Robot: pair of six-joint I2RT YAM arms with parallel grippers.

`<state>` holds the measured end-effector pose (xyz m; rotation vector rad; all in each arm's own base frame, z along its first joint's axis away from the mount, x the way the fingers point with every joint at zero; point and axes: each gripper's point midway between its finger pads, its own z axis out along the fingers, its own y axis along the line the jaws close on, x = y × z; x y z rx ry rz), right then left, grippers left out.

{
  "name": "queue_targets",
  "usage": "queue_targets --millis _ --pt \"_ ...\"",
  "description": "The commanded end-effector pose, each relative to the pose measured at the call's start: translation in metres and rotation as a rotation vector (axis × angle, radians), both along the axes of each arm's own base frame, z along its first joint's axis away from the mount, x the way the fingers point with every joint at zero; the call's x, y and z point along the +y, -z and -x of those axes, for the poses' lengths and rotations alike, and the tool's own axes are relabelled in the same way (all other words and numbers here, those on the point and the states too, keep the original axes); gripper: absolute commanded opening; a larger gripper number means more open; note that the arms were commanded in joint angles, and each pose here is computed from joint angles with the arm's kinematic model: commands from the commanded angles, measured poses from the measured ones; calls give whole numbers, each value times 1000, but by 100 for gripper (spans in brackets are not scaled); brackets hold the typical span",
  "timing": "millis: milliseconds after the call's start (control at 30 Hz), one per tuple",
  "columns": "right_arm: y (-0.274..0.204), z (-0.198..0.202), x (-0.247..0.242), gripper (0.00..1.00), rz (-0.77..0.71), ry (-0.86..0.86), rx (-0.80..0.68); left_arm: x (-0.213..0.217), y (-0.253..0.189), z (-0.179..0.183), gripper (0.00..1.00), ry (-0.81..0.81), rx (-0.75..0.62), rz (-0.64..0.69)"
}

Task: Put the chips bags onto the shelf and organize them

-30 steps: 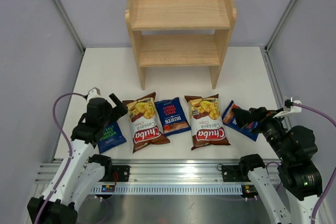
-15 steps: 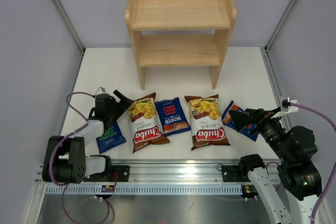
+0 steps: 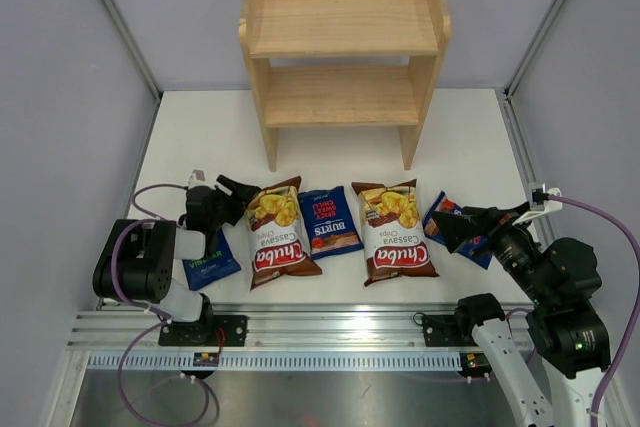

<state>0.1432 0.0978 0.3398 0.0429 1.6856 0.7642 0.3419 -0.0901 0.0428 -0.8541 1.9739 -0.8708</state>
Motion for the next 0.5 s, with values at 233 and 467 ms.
queue_targets --millis 233,467 --pt "-11 -2 6 99 -16 -29 -31 5 -10 7 38 -48 -58 30" --pt "4 -11 11 99 -31 -43 1 19 -58 19 16 -142 -131 -28"
